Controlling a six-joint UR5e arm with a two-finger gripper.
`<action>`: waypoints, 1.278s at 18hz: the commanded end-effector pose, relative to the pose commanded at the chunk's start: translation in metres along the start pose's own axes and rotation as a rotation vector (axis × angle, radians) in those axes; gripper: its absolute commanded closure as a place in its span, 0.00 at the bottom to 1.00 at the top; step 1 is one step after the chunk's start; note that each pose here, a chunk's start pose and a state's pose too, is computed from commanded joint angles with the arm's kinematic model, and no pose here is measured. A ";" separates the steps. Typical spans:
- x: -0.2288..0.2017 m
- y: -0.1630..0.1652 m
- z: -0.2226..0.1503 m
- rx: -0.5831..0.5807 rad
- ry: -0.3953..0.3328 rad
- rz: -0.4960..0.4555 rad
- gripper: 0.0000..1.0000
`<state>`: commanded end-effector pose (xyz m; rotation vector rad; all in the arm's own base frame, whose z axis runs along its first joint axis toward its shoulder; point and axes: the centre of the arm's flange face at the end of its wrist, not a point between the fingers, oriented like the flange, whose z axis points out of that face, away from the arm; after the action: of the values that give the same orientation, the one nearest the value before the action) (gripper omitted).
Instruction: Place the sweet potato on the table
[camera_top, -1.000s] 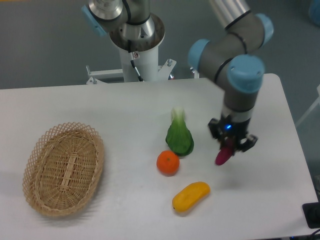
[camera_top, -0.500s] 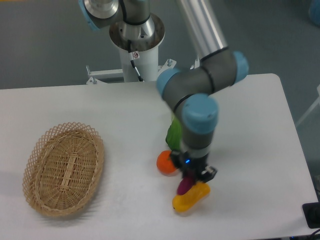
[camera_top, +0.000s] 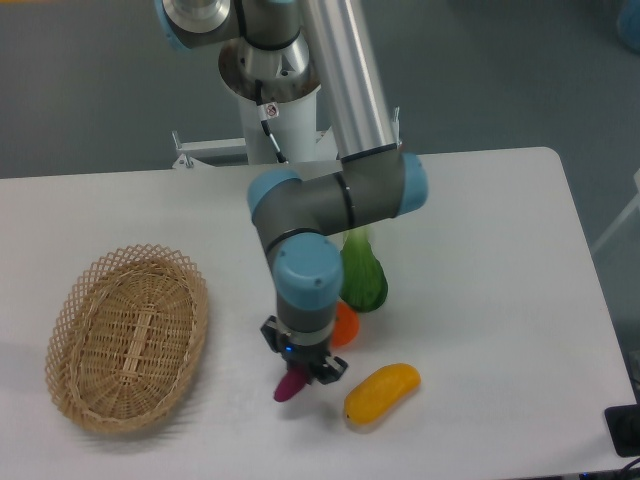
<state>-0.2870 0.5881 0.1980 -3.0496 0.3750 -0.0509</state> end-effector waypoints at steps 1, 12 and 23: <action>0.002 0.002 0.000 -0.002 0.002 0.001 0.40; -0.010 0.014 -0.060 0.051 -0.070 -0.020 0.00; -0.137 0.170 -0.109 0.048 -0.154 -0.036 0.00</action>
<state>-0.4655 0.4497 0.2913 -2.9873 0.3029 0.1688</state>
